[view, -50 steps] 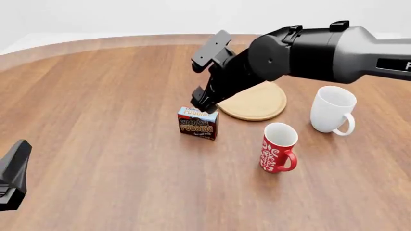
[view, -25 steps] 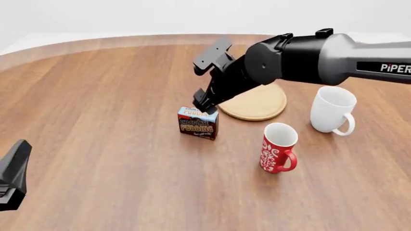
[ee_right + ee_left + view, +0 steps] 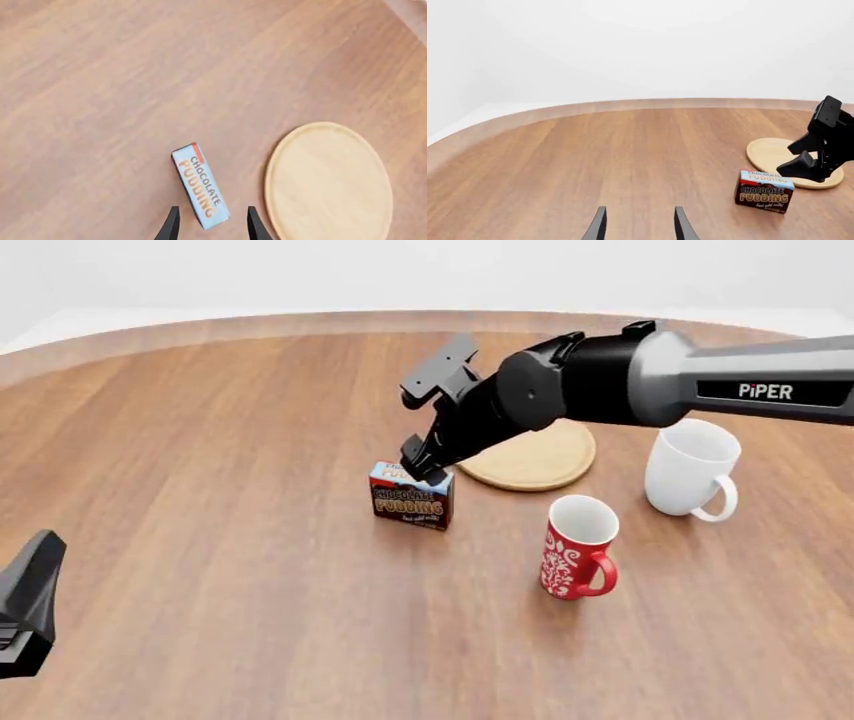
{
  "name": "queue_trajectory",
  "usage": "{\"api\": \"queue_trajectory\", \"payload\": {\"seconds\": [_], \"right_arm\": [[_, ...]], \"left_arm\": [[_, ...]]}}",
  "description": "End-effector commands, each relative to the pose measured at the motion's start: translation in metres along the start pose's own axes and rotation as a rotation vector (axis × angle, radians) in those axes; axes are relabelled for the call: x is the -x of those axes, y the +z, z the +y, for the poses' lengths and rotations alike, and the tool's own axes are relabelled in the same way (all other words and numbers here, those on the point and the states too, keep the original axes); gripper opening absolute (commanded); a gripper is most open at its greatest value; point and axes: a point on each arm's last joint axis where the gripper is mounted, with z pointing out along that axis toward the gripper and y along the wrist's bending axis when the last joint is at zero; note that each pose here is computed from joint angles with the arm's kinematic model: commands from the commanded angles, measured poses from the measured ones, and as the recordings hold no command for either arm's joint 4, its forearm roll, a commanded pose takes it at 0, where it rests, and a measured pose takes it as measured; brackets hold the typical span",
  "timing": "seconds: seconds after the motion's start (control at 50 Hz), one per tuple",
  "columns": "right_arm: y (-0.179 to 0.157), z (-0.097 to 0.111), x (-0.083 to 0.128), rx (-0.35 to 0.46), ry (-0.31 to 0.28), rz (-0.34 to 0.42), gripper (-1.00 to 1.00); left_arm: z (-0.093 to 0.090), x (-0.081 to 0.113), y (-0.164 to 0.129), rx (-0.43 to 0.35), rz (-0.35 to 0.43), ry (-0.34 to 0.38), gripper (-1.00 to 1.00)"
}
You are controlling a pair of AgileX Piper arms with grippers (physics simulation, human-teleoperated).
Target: Put the chocolate pudding to the left of the plate.
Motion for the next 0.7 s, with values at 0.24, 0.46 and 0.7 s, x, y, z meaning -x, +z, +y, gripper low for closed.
{"api": "queue_trajectory", "payload": {"seconds": [0.24, 0.46, 0.7], "right_arm": [[0.021, 0.009, -0.01, 0.016, 0.014, 0.026, 1.0], [0.022, 0.007, -0.011, 0.014, 0.016, 0.028, 1.0], [0.029, 0.007, -0.018, 0.013, 0.034, 0.033, 1.0]], "left_arm": [[0.0, 0.0, 0.0, 0.0, 0.0, 0.0, 1.0], [0.0, 0.0, 0.0, 0.0, 0.0, 0.0, 1.0], [0.0, 0.0, 0.0, 0.0, 0.0, 0.0, 1.0]]}}
